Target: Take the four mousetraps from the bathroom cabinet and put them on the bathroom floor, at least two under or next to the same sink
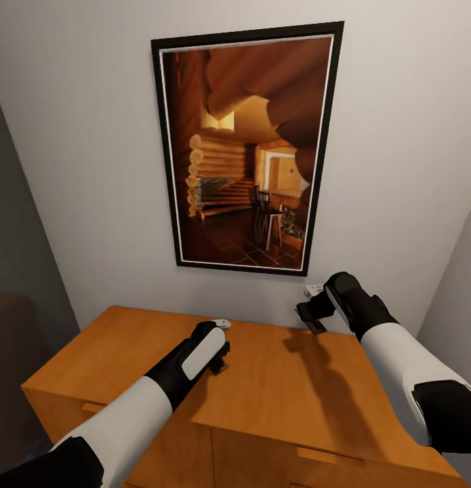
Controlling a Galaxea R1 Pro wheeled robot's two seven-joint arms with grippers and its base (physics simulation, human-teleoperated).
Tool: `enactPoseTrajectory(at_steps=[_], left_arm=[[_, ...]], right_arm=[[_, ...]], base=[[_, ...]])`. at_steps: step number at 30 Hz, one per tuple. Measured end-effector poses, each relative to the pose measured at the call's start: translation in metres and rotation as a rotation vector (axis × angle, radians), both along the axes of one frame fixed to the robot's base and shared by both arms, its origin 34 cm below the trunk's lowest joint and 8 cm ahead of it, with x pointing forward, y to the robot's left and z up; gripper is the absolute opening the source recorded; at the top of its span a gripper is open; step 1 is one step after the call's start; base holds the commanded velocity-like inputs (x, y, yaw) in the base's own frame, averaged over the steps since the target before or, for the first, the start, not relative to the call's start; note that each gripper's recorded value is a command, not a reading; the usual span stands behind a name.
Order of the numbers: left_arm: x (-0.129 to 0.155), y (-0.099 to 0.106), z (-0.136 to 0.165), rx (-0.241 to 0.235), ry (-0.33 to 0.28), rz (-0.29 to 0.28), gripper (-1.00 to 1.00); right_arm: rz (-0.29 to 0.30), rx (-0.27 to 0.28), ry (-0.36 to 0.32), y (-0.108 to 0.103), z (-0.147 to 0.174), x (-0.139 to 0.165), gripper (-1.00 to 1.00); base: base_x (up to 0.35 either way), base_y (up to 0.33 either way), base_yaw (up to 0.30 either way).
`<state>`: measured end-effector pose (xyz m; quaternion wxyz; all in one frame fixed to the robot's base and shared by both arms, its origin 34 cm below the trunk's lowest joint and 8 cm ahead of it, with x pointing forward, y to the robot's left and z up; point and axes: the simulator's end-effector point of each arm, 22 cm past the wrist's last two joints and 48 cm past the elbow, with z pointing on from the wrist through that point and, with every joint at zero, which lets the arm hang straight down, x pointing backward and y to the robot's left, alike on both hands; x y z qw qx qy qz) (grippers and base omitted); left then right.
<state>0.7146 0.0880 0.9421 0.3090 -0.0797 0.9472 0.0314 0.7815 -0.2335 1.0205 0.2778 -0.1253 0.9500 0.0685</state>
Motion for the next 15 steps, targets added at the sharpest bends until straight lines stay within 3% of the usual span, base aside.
enactPoseTrajectory(at_steps=[15], left_arm=[[0.0002,0.0003,0.0002,0.0,-0.001,0.002,1.0]], right_arm=[[0.0,-0.001,0.0,-0.0002,0.0,0.0001,-1.0]], base=[[0.0,-0.008,0.0]])
